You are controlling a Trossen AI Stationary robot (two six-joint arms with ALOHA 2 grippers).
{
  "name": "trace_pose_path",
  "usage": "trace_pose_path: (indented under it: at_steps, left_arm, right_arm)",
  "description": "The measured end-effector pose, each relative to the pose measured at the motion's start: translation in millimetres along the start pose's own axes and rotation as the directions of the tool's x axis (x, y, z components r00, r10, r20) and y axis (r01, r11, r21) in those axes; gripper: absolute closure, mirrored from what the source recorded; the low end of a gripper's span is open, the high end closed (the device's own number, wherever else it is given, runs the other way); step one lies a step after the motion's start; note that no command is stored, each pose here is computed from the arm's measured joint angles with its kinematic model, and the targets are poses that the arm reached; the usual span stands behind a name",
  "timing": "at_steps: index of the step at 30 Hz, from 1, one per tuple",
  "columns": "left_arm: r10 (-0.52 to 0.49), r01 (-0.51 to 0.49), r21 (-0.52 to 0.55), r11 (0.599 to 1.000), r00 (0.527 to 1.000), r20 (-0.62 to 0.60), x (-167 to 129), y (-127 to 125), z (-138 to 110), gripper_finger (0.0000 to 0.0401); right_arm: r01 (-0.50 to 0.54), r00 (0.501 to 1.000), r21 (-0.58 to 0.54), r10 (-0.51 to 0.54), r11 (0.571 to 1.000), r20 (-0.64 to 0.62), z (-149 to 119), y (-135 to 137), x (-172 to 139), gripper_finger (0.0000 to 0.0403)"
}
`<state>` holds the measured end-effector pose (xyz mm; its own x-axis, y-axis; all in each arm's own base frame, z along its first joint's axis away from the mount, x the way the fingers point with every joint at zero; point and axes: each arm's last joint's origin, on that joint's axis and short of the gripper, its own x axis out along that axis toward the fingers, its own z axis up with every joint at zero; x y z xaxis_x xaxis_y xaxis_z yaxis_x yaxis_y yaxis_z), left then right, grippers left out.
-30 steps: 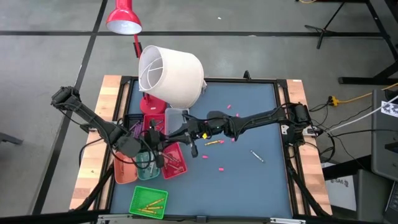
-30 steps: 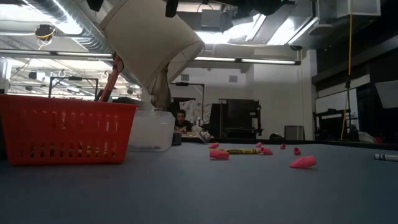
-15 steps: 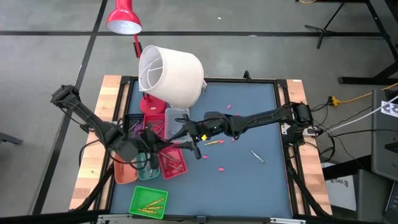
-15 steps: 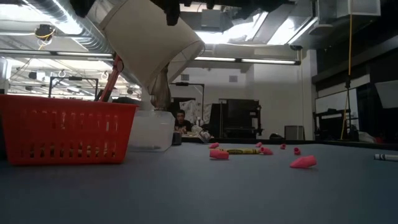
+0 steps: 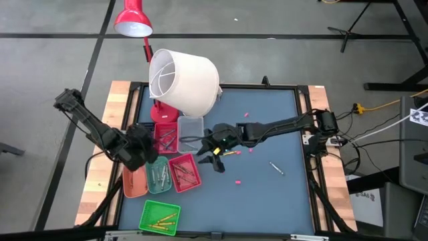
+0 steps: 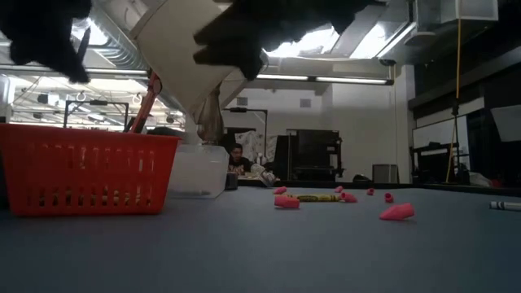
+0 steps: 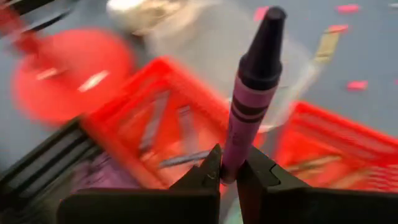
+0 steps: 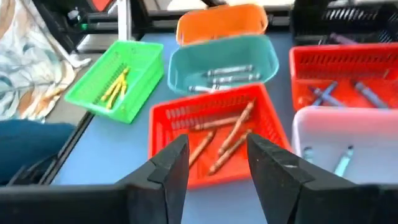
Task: Sort crayons
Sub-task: Put the violet crayon into the black bin, then put the yellow crayon into the green bin
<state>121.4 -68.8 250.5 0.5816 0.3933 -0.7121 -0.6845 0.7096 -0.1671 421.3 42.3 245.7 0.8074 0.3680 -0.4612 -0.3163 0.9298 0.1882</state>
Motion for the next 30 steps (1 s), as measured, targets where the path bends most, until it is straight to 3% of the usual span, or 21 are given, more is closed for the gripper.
trace_pose_path:
  at_steps: [5, 12, 15, 20, 30]
  left_arm:
    - [0.173, -0.181, -0.074, 0.981, 0.979, -0.109, 2.0, 18.6, -2.1, 0.039]
    - [0.254, -0.282, -0.104, 0.954, 0.942, -0.221, 15.4, 26.3, -12.1, 0.0389]
    - [0.261, -0.288, -0.102, 0.952, 0.941, -0.216, 17.6, 24.5, -11.4, 0.0389]
    - [0.286, -0.314, -0.104, 0.944, 0.932, -0.221, 20.7, 24.3, -10.7, 0.0379]
    - [0.297, -0.326, -0.104, 0.94, 0.928, -0.227, 21.2, 25.2, -10.2, 0.0315]
  right_arm:
    - [-0.019, 0.998, 0.007, 0.02, 1.0, -0.067, -7.8, 9.6, 4.8, 0.0242]
    - [-0.069, 0.992, -0.012, 0.067, 0.998, -0.104, -13.5, 33.5, 12.1, 0.0242]
    - [-0.091, 0.988, -0.02, 0.088, 0.996, -0.124, -16.2, 44.1, 14.3, 0.0242]
    - [-0.101, 0.961, 0.001, 0.098, 0.995, -0.259, -29.5, 57.1, 12.7, 0.0242]
    - [0.006, 0.874, -0.043, -0.026, 0.999, -0.485, -40.6, 70.3, -16.9, 0.0242]
